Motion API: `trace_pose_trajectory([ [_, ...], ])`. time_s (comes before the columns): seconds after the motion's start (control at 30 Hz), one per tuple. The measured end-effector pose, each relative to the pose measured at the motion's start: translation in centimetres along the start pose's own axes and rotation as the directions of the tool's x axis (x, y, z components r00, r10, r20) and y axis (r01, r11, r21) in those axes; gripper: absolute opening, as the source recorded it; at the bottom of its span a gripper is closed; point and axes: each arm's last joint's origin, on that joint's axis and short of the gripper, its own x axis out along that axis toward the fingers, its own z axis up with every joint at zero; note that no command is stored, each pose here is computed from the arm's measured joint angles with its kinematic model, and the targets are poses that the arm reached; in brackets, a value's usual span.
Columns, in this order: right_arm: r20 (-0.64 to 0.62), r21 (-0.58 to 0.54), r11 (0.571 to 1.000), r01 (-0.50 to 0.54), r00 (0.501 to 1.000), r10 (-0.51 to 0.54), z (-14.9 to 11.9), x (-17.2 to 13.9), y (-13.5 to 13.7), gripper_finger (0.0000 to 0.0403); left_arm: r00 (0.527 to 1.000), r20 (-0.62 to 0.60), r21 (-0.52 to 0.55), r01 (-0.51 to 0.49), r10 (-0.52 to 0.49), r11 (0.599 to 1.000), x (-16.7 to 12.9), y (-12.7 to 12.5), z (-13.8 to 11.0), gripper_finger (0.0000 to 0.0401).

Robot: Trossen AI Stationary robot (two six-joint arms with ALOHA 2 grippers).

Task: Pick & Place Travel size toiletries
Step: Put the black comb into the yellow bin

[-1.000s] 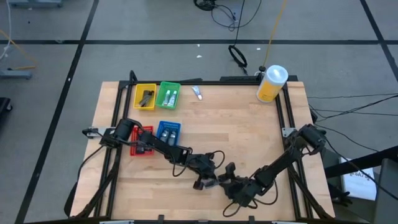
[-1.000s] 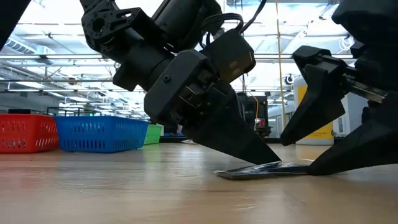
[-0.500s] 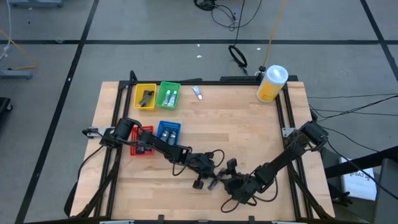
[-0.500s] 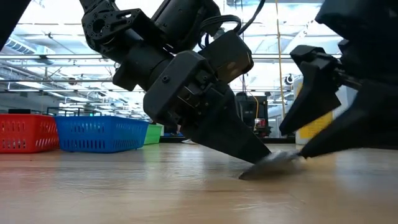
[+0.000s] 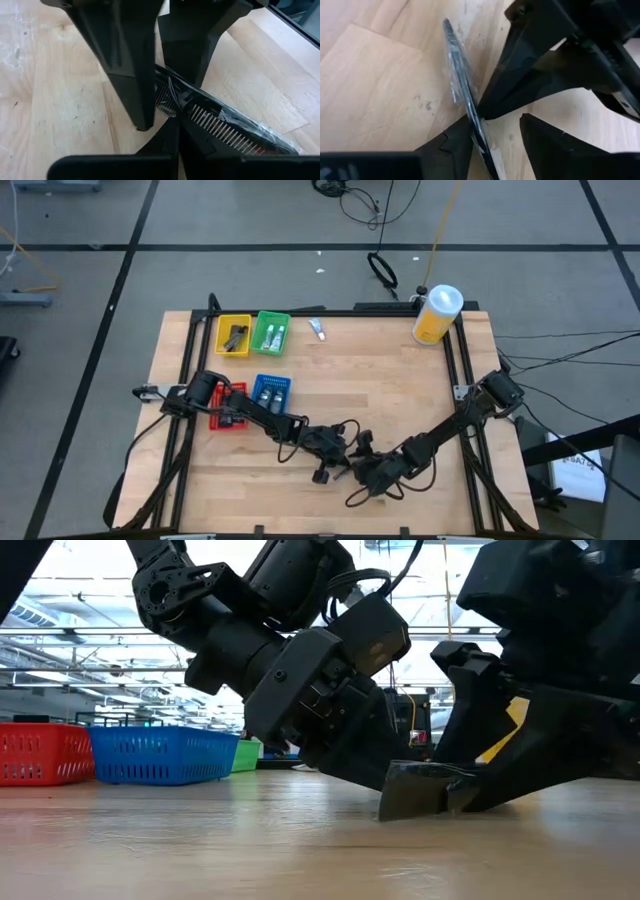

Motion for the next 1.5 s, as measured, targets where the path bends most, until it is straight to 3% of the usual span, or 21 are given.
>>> trace_pose_trajectory([
  [0.17, -0.002, -0.008, 0.999, -0.043, 0.999, 0.043, 0.0, 0.0, 0.1, 0.0096, 1.000, -0.002, -0.004, -0.006, 0.006, 1.000, -0.2, 0.1, 0.1, 0.0016],
  [0.3, 0.000, 0.030, 0.998, -0.061, 0.998, 0.061, -0.1, -0.5, 0.9, 0.0025, 0.998, -0.065, -0.019, -0.026, 0.025, 0.999, -1.7, 0.5, 0.9, 0.0017],
  [0.37, 0.006, 0.024, 0.998, -0.056, 0.998, 0.056, -0.1, -0.7, 1.4, 0.0009, 0.992, -0.113, -0.027, -0.064, 0.060, 0.998, -3.0, 0.6, 1.5, 0.0017],
  [0.5, 0.025, 0.110, 0.994, 0.007, 1.000, -0.010, 0.0, -1.1, 1.7, 0.0014, 0.952, -0.186, 0.008, -0.244, 0.242, 0.970, -5.8, 0.2, 2.8, 0.0017],
  [0.6, 0.024, 0.173, 0.985, 0.029, 0.999, -0.034, -0.2, -0.8, 1.2, 0.0007, 0.908, -0.136, 0.089, -0.386, 0.395, 0.918, -7.9, -1.1, 4.7, 0.0017],
  [0.7, 0.049, 0.234, 0.971, 0.046, 0.997, -0.059, -0.3, -0.3, 0.6, 0.0009, 0.885, -0.048, 0.171, -0.450, 0.463, 0.877, -8.8, -3.1, 6.0, 0.0017],
  [0.83, 0.087, 0.291, 0.955, 0.049, 0.993, -0.078, -0.6, 0.3, -0.3, 0.0010, 0.935, 0.095, 0.283, -0.355, 0.342, 0.891, -8.9, -5.5, 7.5, 0.0021],
  [0.97, 0.129, 0.328, 0.944, 0.050, 0.987, -0.097, -0.7, 0.7, -0.9, 0.0007, 0.972, 0.071, 0.383, -0.235, 0.226, 0.893, -7.7, -6.2, 6.7, 0.0067],
  [1.13, 0.158, 0.336, 0.941, 0.045, 0.982, -0.103, -0.6, 0.7, -1.0, 0.0010, 0.932, 0.003, 0.405, -0.332, 0.362, 0.852, -6.3, -5.0, 5.1, 0.0173],
  [1.27, 0.164, 0.334, 0.941, 0.045, 0.981, -0.105, -0.5, 0.7, -1.0, 0.0009, 0.909, -0.070, 0.374, -0.359, 0.412, 0.855, -5.4, -3.6, 3.7, 0.0242],
  [1.37, 0.168, 0.336, 0.941, 0.044, 0.980, -0.106, -0.5, 0.7, -1.1, 0.0009, 0.902, -0.107, 0.361, -0.358, 0.419, 0.861, -5.5, -3.3, 3.4, 0.0252],
  [1.5, 0.167, 0.340, 0.939, 0.056, 0.979, -0.119, -0.5, 0.7, -1.1, 0.0009, 0.899, -0.123, 0.351, -0.357, 0.420, 0.866, -5.5, -3.3, 3.3, 0.0208],
])
